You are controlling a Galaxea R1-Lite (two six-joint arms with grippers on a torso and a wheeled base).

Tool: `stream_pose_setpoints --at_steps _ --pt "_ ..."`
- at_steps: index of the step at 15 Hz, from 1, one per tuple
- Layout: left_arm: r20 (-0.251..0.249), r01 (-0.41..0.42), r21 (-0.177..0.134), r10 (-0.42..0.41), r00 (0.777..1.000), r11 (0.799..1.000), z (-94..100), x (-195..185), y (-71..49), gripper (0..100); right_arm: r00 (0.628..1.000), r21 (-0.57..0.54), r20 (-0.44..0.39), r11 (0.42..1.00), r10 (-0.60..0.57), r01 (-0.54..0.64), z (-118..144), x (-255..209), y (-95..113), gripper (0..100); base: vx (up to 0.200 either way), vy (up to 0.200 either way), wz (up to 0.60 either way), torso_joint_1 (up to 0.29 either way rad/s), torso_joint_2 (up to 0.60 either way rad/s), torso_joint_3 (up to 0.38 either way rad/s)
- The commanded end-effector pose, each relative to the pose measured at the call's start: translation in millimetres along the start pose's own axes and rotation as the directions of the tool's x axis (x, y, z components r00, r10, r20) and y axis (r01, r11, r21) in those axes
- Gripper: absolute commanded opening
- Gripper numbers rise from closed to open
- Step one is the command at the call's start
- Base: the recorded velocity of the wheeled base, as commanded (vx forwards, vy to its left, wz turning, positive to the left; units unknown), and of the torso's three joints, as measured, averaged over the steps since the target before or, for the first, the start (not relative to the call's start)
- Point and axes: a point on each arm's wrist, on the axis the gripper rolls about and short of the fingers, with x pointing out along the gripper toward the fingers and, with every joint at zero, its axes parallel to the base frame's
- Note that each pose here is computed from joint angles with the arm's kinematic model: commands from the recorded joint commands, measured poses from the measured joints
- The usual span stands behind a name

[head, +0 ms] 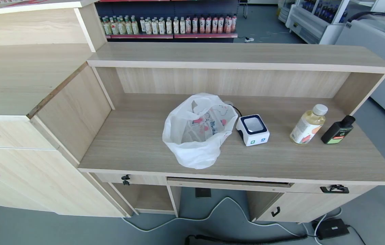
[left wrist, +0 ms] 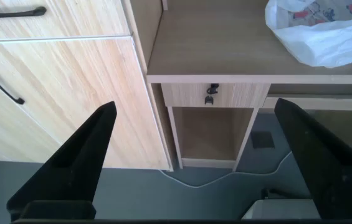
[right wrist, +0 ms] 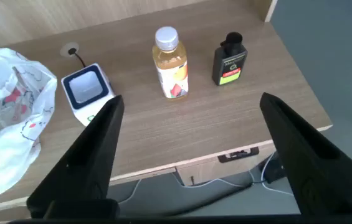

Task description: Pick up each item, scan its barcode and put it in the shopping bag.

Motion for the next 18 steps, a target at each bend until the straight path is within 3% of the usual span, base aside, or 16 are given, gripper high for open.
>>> stream_pose_setpoints --at_steps 1,3,7,10,13,18 --pt "0.0 -0.001 0.0 0.001 1.0 1.0 0.0 0 0.0 100 0.979 -0.082 -0.19 0.995 -0.069 0.054 -50 64 -13 100 0.0 0.0 0.0 0.0 0.0 0.0" --pt "0.0 -0.001 0.0 0.001 1.0 1.0 0.0 0 0.0 100 0.971 -0.142 -0.215 0.987 -0.102 0.072 -65 81 -18 100 0.0 0.0 0.0 0.0 0.0 0.0" --pt "0.0 -0.001 0.0 0.001 1.0 1.0 0.0 0 0.0 100 0.95 -0.135 -0.282 0.986 -0.137 0.102 -99 115 -32 100 0.0 0.0 0.0 0.0 0.0 0.0" --pt "0.0 -0.001 0.0 0.001 1.0 1.0 0.0 0 0.0 100 0.975 -0.108 -0.213 0.994 -0.056 0.034 -124 148 -38 100 0.0 0.0 0.0 0.0 0.0 0.0" --pt "0.0 -0.001 0.0 0.001 1.0 1.0 0.0 0 0.0 100 0.977 -0.086 -0.211 0.996 0.01 -0.029 -149 166 -39 100 0.0 0.0 0.0 0.0 0.0 0.0" --pt "0.0 -0.001 0.0 0.001 1.0 1.0 0.0 0 0.0 100 0.988 -0.092 -0.105 0.989 0.109 -0.119 -150 214 -31 100 0.0 0.0 0.0 0.0 0.0 0.0"
